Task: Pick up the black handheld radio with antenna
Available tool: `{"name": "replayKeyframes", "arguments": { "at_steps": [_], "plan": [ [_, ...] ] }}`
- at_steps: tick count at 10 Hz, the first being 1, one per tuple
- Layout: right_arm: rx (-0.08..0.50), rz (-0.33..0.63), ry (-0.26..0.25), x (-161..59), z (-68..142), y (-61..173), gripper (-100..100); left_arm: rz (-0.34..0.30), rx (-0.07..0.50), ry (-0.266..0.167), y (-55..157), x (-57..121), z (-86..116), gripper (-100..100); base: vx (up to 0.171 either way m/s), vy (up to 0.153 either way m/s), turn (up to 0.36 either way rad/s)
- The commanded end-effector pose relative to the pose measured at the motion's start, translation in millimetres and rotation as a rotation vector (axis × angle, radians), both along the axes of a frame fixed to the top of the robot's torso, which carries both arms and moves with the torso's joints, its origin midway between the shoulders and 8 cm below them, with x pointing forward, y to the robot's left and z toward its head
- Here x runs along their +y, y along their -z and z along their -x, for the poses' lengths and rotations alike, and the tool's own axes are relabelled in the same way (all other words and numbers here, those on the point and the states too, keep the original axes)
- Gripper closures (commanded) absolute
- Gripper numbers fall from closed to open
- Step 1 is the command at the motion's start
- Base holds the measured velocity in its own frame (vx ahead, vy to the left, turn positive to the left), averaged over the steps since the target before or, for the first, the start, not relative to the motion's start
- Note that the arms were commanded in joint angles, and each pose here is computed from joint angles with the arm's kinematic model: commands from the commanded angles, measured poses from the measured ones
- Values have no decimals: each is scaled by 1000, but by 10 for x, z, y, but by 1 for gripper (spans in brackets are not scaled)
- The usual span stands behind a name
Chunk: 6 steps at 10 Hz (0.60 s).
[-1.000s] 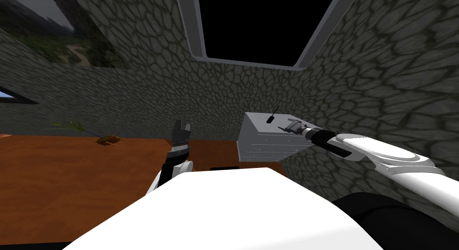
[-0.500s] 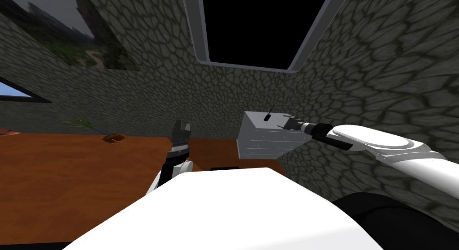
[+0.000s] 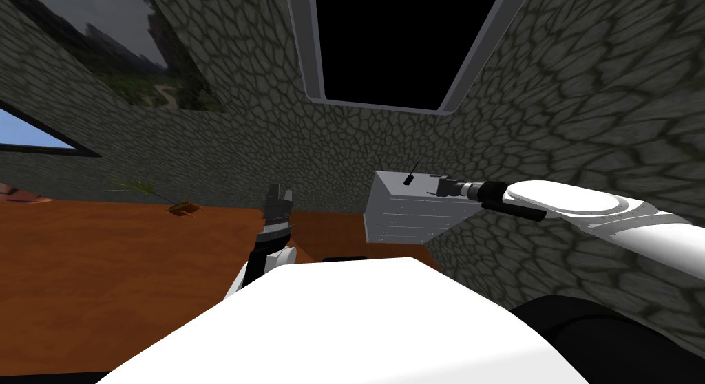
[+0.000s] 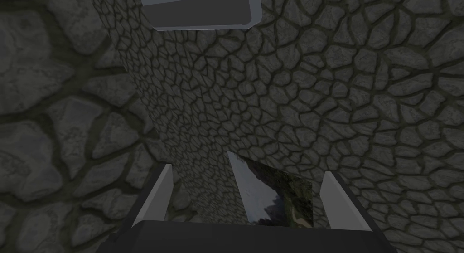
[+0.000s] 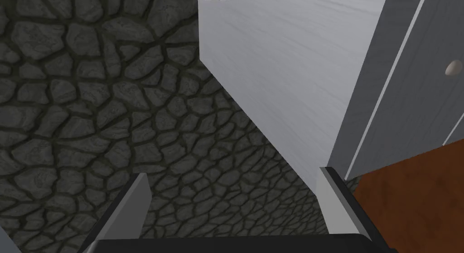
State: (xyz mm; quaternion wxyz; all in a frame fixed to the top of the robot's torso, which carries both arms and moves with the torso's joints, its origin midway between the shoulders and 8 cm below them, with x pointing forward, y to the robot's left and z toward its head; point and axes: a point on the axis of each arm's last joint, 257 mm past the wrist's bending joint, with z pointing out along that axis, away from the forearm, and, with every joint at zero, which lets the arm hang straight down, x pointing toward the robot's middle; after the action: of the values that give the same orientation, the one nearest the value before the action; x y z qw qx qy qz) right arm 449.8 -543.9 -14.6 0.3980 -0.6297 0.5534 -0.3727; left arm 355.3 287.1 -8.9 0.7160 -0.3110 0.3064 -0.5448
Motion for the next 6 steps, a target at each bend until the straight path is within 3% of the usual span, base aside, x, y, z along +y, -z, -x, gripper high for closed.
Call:
{"name": "replayKeyframes", "arguments": {
  "at_steps": [1, 6],
  "plan": [
    [35, 117, -48, 19, -26, -3, -100, 0, 0, 0, 0, 0, 0, 0, -18, -39, 59],
    [168, 465, -193, 31, -93, 28, -100, 0, 0, 0, 0, 0, 0, 0, 14, -75, 82]
  ]
}}
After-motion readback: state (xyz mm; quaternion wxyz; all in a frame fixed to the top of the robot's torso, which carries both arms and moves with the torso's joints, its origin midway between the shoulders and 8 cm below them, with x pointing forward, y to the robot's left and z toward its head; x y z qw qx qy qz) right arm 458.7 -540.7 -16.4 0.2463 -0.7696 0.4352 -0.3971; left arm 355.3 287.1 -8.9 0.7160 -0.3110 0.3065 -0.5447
